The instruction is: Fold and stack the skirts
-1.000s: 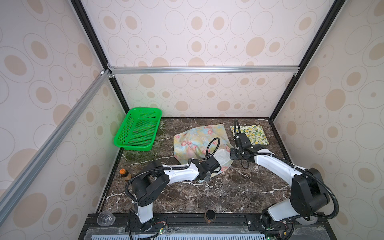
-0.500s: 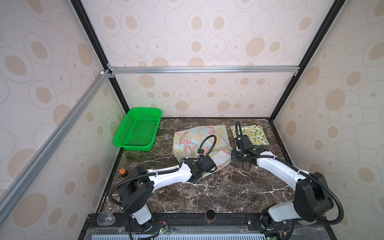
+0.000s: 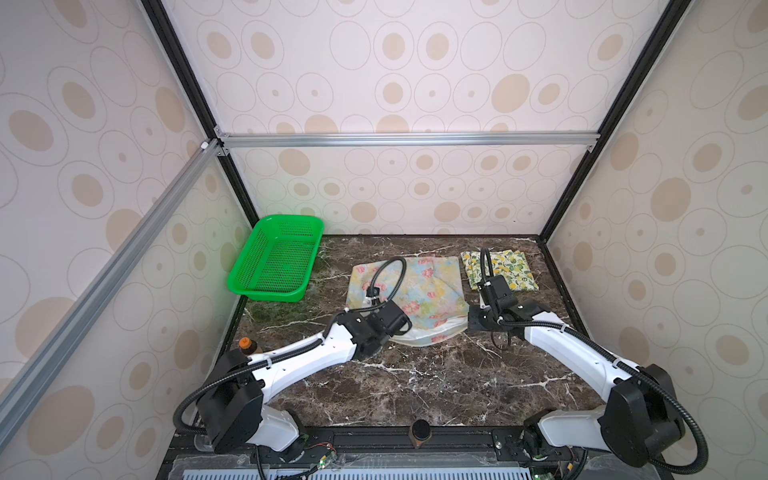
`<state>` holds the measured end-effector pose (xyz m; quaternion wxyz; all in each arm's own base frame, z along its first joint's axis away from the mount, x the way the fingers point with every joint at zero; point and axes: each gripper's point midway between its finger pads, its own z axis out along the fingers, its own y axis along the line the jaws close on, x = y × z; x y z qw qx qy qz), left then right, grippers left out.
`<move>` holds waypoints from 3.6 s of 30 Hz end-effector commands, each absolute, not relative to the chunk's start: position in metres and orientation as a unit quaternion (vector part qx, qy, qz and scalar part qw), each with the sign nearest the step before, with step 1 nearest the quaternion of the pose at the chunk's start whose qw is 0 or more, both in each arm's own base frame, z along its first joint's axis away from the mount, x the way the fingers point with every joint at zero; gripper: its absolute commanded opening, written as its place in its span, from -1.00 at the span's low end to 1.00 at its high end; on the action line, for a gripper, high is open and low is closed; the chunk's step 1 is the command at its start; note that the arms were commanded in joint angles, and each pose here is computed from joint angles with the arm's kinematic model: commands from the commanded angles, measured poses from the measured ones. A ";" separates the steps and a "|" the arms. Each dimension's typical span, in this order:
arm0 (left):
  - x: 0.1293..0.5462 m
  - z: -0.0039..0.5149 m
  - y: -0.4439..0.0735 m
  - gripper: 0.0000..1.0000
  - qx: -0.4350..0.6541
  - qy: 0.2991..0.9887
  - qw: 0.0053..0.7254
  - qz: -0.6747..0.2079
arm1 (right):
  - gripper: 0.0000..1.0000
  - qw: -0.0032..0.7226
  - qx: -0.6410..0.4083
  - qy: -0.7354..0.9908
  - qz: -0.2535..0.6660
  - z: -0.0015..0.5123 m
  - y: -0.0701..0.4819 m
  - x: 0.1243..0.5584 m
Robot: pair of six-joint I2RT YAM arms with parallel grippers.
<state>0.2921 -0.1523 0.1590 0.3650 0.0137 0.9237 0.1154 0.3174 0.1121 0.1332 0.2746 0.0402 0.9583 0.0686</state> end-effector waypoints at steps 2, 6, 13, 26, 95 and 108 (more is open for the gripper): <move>0.329 0.264 -0.109 -1.00 -0.065 0.876 0.465 0.113 | -1.00 0.358 0.036 0.927 0.102 0.217 0.117 0.346; 0.346 0.340 -0.092 -1.00 -0.083 0.836 0.529 0.119 | -1.00 0.405 0.022 0.905 0.131 0.279 0.125 0.355; 0.359 0.426 -0.086 -1.00 -0.085 0.789 0.596 0.121 | -1.00 0.466 -0.001 0.865 0.185 0.368 0.137 0.353; 0.452 0.467 -0.099 -1.00 -0.064 0.761 0.632 0.130 | -1.00 0.492 0.006 0.856 0.160 0.397 0.117 0.455; 0.266 0.039 -0.158 -0.32 0.026 0.973 0.219 -0.060 | -1.00 0.165 0.139 0.956 0.196 0.027 0.132 0.259; 0.224 -0.002 -0.160 -0.35 0.024 0.986 0.145 -0.077 | -1.00 0.154 0.162 0.973 0.062 0.016 0.096 0.280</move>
